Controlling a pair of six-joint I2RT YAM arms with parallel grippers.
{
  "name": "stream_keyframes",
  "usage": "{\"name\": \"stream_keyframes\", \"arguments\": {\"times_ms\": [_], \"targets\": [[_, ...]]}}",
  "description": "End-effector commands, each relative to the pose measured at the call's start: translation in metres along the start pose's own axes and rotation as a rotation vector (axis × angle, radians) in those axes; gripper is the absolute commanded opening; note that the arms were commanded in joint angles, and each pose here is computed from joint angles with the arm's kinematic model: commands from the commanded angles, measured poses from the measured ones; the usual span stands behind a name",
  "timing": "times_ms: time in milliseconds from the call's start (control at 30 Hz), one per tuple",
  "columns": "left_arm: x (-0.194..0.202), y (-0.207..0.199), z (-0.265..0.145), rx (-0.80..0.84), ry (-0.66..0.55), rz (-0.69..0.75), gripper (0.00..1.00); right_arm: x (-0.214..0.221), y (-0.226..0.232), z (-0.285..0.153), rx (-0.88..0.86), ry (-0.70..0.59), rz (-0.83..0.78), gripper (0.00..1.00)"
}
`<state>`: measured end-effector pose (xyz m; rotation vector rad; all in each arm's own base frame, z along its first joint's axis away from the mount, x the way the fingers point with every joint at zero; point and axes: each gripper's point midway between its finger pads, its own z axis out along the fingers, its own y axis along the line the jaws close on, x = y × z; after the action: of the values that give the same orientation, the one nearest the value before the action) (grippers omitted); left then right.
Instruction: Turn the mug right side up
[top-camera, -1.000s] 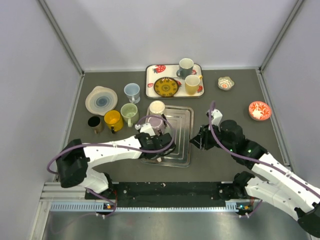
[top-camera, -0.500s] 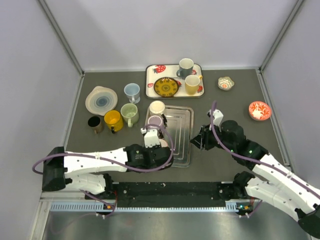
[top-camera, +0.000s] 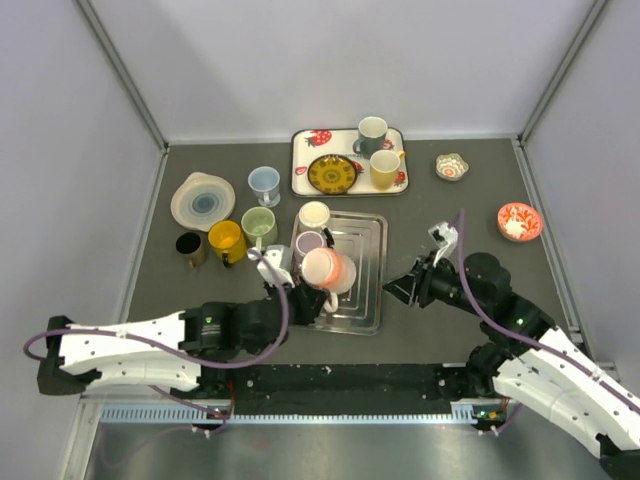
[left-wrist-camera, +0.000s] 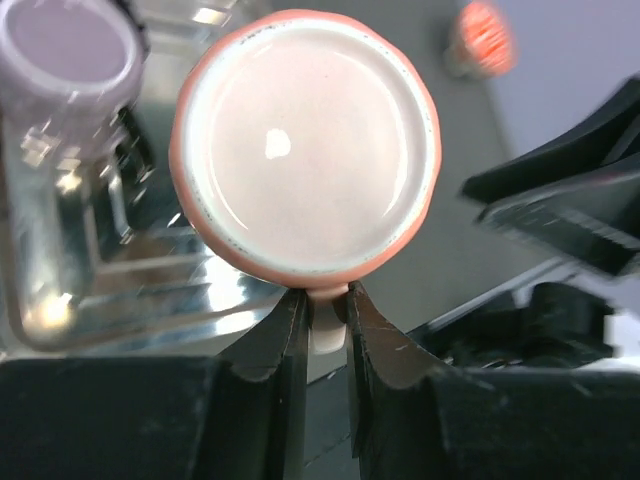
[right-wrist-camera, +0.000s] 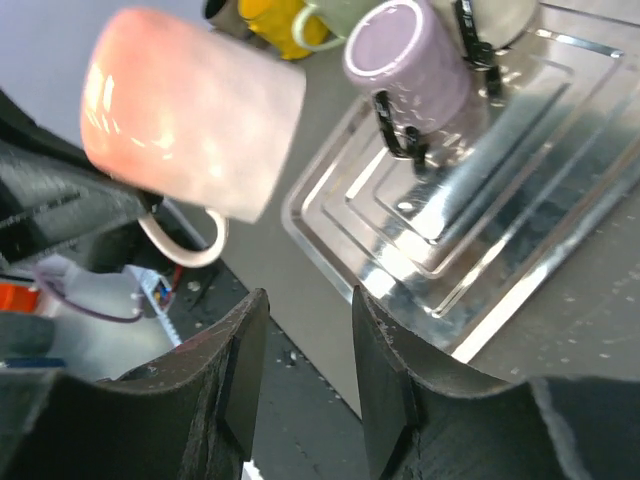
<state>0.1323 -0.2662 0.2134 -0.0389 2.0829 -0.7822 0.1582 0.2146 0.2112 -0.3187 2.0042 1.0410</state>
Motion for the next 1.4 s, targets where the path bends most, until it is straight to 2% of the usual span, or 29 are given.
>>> {"name": "stream_keyframes", "arguments": {"times_ms": [0,100,200,233,333,467,700,1233,1367], "targets": [[-0.091,-0.066,-0.031,0.345,-0.339,-0.16,0.0,-0.009,0.039,-0.007,-0.206,-0.071,0.062,0.4],[-0.107,-0.087,-0.045,0.459,-0.377,-0.11,0.0,-0.019,0.06,-0.017,-0.335,-0.144,0.095,0.45],[-0.129,-0.106,-0.06,0.539,-0.435,-0.107,0.0,-0.033,0.075,-0.03,-0.445,-0.248,0.146,0.59],[-0.132,-0.108,-0.063,0.568,-0.456,-0.102,0.0,-0.034,0.077,-0.032,-0.462,-0.256,0.158,0.67],[-0.14,-0.121,-0.071,0.676,-0.467,-0.146,0.0,-0.031,0.09,-0.037,-0.534,-0.219,0.151,0.75],[-0.135,-0.132,-0.068,0.788,-0.413,-0.192,0.0,-0.037,0.107,-0.045,-0.655,-0.241,0.183,0.78],[-0.129,-0.134,-0.064,0.848,-0.363,-0.216,0.0,-0.051,0.123,-0.058,-0.807,-0.293,0.205,0.78],[-0.114,-0.133,-0.07,0.93,-0.287,-0.268,0.0,-0.076,0.12,-0.037,-0.787,-0.318,0.207,0.76],[-0.105,-0.135,-0.066,0.939,-0.255,-0.269,0.0,-0.083,0.122,-0.036,-0.791,-0.333,0.208,0.72]]}}
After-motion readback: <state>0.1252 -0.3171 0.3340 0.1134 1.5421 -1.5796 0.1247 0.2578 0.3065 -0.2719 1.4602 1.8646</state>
